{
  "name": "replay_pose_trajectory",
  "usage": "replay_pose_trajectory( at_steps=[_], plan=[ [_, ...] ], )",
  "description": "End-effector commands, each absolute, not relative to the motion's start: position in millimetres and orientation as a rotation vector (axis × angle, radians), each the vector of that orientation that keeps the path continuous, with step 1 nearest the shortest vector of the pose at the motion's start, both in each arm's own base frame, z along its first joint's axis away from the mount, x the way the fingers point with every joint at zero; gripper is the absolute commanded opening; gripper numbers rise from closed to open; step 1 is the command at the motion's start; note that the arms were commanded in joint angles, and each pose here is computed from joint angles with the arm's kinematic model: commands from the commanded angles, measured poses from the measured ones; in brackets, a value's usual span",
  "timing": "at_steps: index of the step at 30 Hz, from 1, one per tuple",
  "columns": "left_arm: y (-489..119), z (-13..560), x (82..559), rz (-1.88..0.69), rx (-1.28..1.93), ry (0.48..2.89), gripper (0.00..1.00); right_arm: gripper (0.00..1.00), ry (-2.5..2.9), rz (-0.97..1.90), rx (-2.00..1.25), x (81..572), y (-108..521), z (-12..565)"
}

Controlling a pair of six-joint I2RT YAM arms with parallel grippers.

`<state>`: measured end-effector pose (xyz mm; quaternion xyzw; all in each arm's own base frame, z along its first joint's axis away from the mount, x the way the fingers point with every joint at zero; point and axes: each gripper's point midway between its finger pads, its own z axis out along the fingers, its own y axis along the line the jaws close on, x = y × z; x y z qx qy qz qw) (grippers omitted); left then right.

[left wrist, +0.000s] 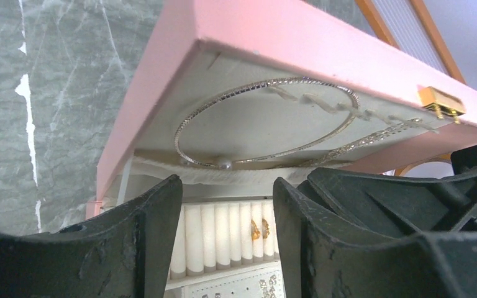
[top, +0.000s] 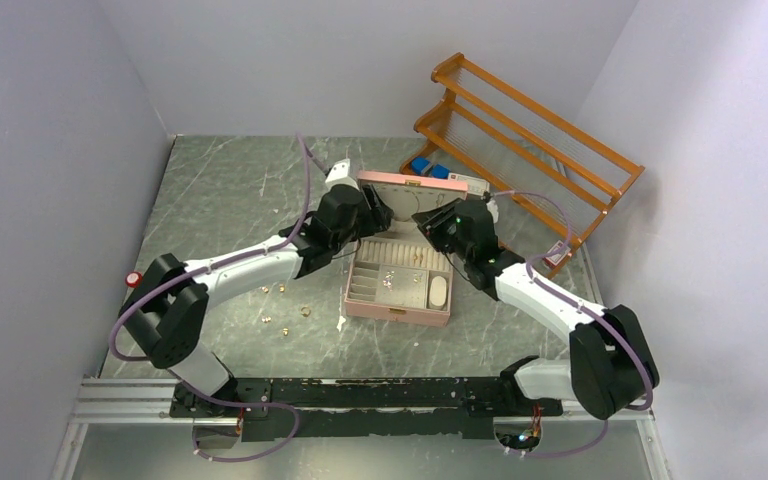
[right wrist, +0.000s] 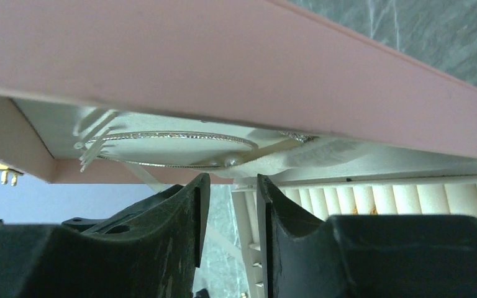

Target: Organize the mixed jewelry

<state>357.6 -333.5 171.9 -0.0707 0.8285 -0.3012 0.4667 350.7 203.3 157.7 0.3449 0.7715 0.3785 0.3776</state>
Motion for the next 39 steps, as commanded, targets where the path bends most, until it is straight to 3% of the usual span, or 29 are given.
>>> replay_pose_trajectory(
  at_steps=[1,6,21,39],
  plan=[
    [-321,207,364,-0.763,-0.218,1.926,0.62,0.38,1.876,0.927,0.774,362,196,187],
    [-314,213,372,-0.743,-0.254,1.900,0.64,0.38,1.861,0.953,0.717,367,203,196],
    [-313,212,392,-0.756,-0.322,1.851,0.43,0.28,1.859,1.002,0.690,366,210,200],
    [-305,177,400,-0.650,-0.332,1.919,0.35,0.25,1.869,1.004,0.689,364,210,198]
  ],
)
